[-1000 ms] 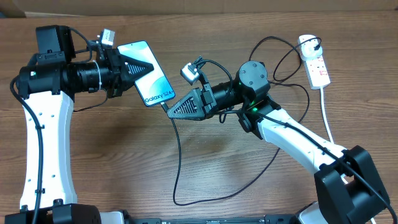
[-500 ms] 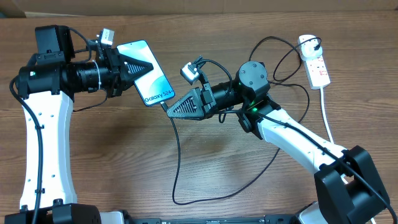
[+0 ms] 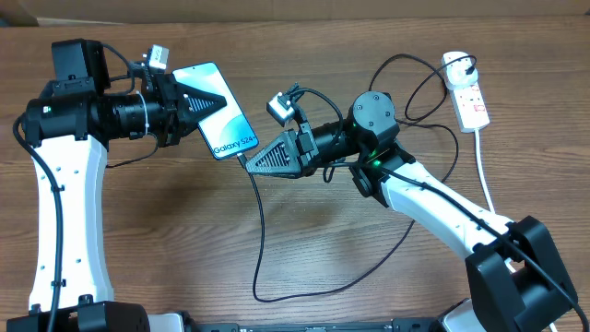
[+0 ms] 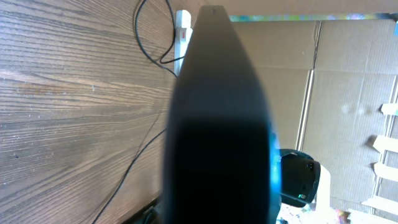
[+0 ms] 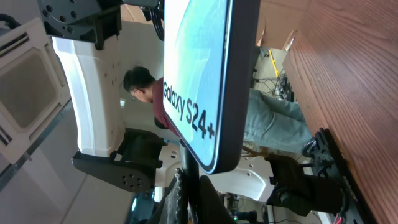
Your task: Plug charger to phone and switch on socket
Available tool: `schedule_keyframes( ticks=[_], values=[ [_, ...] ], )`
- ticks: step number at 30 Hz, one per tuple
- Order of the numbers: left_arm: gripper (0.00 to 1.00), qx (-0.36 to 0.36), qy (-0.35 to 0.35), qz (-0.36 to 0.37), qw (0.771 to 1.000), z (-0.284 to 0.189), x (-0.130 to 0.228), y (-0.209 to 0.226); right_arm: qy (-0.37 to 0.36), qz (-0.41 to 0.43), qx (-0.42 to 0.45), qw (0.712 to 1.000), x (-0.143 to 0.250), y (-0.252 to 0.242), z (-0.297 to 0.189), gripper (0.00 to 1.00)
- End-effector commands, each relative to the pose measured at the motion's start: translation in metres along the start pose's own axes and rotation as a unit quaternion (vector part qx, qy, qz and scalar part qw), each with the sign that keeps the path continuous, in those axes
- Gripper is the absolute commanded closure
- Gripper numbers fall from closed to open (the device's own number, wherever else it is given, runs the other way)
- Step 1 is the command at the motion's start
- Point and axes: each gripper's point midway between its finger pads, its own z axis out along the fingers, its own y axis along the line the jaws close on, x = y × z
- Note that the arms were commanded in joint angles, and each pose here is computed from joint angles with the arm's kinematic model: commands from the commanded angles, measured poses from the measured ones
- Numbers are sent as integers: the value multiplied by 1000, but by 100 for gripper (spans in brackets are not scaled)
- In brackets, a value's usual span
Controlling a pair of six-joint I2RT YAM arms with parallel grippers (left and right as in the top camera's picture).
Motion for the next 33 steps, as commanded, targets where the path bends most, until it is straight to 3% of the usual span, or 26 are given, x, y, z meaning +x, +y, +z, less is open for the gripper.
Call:
schedule_keyframes(
  ticks=[1, 17, 19, 22, 33],
  values=[
    [96, 42, 28, 13, 999, 0, 14, -18, -65, -11, -1, 998, -23, 9, -4, 96],
    [96, 39, 35, 21, 998, 0, 19, -15, -65, 2, -2, 998, -23, 9, -4, 96],
    [96, 36, 29, 31, 998, 0, 15, -15, -62, 4, -2, 998, -22, 9, -4, 84],
    [96, 20, 15, 24, 999, 0, 9, -10, -57, 19, -3, 998, -20, 9, -4, 78],
    [96, 22, 9, 13, 1000, 0, 4, -12, -32, 38, -3, 999, -12, 9, -3, 83]
  ],
)
